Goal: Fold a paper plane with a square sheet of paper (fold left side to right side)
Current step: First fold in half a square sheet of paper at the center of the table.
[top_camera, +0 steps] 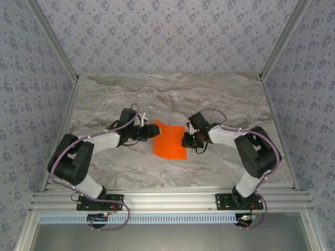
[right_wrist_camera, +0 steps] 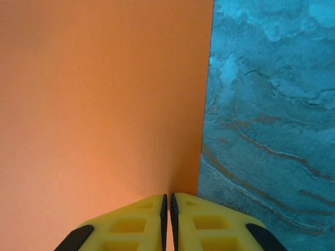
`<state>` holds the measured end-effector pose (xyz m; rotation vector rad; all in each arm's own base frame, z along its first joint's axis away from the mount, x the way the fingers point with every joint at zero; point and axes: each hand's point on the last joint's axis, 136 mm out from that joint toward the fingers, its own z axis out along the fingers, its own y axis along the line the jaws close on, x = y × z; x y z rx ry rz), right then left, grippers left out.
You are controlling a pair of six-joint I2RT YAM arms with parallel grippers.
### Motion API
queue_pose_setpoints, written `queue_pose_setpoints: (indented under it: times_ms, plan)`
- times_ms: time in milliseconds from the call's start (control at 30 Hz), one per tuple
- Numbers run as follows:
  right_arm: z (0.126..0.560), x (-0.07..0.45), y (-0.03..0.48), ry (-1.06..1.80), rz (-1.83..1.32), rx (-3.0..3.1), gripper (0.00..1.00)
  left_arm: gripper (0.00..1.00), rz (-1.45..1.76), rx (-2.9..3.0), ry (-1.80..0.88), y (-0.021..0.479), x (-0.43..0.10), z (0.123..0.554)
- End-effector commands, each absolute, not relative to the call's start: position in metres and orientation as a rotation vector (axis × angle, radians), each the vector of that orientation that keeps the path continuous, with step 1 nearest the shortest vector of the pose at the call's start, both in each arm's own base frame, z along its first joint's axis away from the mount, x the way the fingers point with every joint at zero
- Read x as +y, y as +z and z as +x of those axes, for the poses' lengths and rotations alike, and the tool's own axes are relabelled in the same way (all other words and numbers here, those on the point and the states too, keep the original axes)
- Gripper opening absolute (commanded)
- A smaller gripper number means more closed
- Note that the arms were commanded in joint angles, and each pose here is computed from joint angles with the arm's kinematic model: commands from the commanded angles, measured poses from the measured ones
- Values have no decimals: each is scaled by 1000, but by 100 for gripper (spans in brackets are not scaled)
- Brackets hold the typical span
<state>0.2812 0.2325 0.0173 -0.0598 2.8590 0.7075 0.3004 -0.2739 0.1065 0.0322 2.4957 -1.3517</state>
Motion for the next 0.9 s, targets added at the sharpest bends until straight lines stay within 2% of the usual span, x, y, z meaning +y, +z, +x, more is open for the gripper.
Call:
queue_pose_setpoints:
  times_ms: [0, 300, 567, 667, 867]
  plan:
    - [273, 221, 0, 608, -23, 2930, 15, 50, 108, 2440, -1429, 132, -293, 299]
    - [285, 237, 27, 768, -47, 2804, 20, 52, 99, 2459, -1484, 113, -319, 304]
    - [303, 240, 88, 1005, 12, 2539, 49, 52, 84, 2463, -1498, 105, -328, 310]
    - [305, 248, 104, 1136, 26, 2451, 54, 48, 82, 2469, -1492, 102, -329, 311]
    - [309, 265, 108, 1276, 44, 2410, 52, 33, 73, 2482, -1476, 98, -328, 311]
